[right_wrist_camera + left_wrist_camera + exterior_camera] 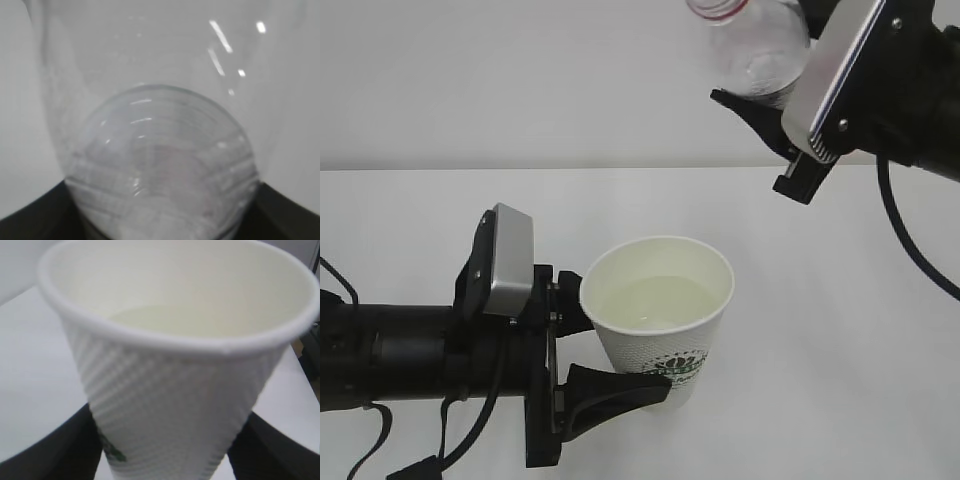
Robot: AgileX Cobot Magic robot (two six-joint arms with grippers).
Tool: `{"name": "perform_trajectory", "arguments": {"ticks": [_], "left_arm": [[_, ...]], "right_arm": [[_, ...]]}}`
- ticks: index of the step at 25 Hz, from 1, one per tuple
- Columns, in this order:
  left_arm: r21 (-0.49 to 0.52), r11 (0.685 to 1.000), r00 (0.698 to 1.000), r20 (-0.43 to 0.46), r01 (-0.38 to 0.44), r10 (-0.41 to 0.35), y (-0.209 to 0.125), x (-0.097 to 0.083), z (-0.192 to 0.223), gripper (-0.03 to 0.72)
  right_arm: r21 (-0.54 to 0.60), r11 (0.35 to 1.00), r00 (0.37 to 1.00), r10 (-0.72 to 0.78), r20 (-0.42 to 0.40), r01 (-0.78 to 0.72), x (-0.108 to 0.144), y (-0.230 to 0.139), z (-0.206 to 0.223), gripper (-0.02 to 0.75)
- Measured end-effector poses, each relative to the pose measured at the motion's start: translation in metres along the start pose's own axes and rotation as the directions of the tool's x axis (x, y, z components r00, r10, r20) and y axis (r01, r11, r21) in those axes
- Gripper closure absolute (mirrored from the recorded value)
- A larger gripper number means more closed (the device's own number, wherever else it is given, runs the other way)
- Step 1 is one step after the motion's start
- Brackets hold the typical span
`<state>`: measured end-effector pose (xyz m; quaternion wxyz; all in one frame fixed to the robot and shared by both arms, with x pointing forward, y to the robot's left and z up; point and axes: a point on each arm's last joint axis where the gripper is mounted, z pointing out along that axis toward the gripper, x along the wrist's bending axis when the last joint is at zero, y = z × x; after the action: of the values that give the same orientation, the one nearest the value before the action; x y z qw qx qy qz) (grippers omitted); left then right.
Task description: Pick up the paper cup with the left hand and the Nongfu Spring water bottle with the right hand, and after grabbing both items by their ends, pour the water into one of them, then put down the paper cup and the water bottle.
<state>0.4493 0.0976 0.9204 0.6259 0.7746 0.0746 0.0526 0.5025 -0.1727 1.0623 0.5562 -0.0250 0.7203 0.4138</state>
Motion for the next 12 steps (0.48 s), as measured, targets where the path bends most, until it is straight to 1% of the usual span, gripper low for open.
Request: {"name": "perform_trajectory", "arguments": {"ticks": [12], "left_arm": [[0.000,1.000,1.000,0.000,-0.001,0.001,0.0000,0.0000,0.0000,0.160]], "right_arm": [[0.000,0.992,0.992,0.125,0.001,-0.125,-0.0001,0.0000,0.0000,0.235]]}}
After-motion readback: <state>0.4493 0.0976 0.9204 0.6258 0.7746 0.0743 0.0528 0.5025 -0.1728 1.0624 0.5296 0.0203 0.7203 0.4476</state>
